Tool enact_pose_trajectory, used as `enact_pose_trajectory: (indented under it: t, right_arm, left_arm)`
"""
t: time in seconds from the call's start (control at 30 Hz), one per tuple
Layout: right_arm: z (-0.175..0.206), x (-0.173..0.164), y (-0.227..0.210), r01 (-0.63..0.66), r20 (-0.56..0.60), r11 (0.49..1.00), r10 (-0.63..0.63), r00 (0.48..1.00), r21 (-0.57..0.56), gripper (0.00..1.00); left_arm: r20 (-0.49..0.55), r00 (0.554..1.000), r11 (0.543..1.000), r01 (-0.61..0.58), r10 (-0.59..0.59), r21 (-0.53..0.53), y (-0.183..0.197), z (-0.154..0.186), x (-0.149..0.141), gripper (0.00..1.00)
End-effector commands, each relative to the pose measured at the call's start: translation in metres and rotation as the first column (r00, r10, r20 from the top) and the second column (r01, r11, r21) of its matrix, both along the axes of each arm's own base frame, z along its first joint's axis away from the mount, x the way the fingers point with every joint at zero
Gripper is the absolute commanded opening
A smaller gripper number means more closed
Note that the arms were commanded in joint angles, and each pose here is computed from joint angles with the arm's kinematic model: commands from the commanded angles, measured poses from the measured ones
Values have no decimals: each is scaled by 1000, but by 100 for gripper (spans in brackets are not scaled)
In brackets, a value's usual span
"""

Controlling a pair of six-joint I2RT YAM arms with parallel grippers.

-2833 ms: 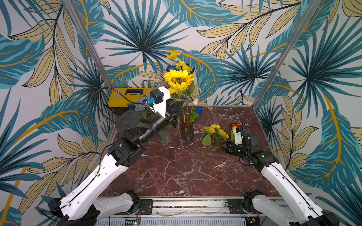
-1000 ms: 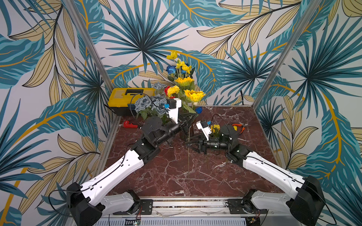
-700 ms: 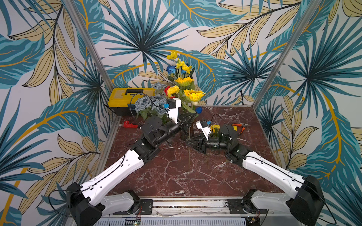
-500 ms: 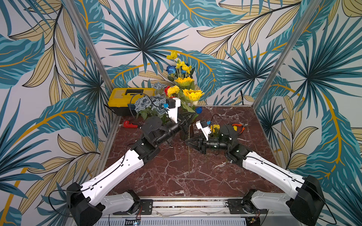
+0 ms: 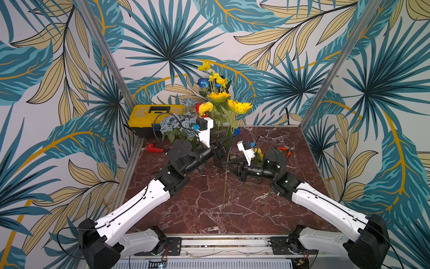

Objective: Pick out yellow flowers from the vase
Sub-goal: Place the flower at the center of the board.

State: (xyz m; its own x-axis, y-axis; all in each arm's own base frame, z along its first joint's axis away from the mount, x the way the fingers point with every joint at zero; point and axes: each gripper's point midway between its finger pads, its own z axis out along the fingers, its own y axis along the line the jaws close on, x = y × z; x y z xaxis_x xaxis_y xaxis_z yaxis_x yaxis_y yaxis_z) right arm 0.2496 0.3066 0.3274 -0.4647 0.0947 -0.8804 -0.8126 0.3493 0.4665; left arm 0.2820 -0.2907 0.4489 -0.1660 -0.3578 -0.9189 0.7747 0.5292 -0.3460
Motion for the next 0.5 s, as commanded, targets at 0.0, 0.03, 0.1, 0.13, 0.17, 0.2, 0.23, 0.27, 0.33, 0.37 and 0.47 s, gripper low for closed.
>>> enact_pose_trajectory:
  t: [0.0, 0.03, 0.1, 0.13, 0.17, 0.2, 0.23, 0.27, 0.33, 0.37, 0.47]
  right_arm:
    - [1, 15, -23, 164, 9, 985, -164, 986, -50, 0]
    - [-1, 19, -30, 208, 7, 975, -208, 978, -82, 0]
    - [-6, 27, -48, 298, 8, 940, -301, 954, -165, 0]
    - [-10, 30, -57, 331, 7, 921, -337, 942, -204, 0]
    - [-11, 31, -66, 359, 11, 902, -368, 930, -240, 0]
    - [-18, 31, -74, 378, 4, 880, -394, 919, -289, 0]
    - [-21, 32, -82, 396, 4, 862, -416, 909, -317, 0]
    - [-24, 33, -91, 416, 2, 841, -443, 897, -346, 0]
    - [-33, 35, -109, 443, -22, 803, -491, 871, -398, 0]
    - [-40, 36, -118, 447, -47, 787, -513, 857, -425, 0]
    - [-61, 41, -146, 451, -147, 756, -573, 806, -474, 0]
  left_arm:
    - [59, 998, 1000, -23, 24, -14, 11, 12, -8, 64]
    - [70, 997, 999, -36, 37, -12, 14, 14, -9, 64]
    - [113, 990, 996, -92, 90, 9, 26, 16, -10, 67]
    - [122, 985, 992, -127, 125, 10, 34, 16, -10, 69]
    - [124, 977, 984, -178, 175, 6, 46, 17, -9, 73]
    - [119, 967, 974, -228, 226, 4, 59, 17, -6, 75]
    - [104, 958, 963, -271, 269, 11, 70, 15, -3, 76]
    - [84, 950, 953, -303, 300, 28, 81, 11, 1, 76]
    - [43, 923, 921, -384, 381, 64, 104, 3, 10, 77]
    - [25, 910, 906, -414, 414, 87, 113, -2, 14, 77]
    - [-25, 879, 869, -466, 476, 167, 133, -17, 23, 78]
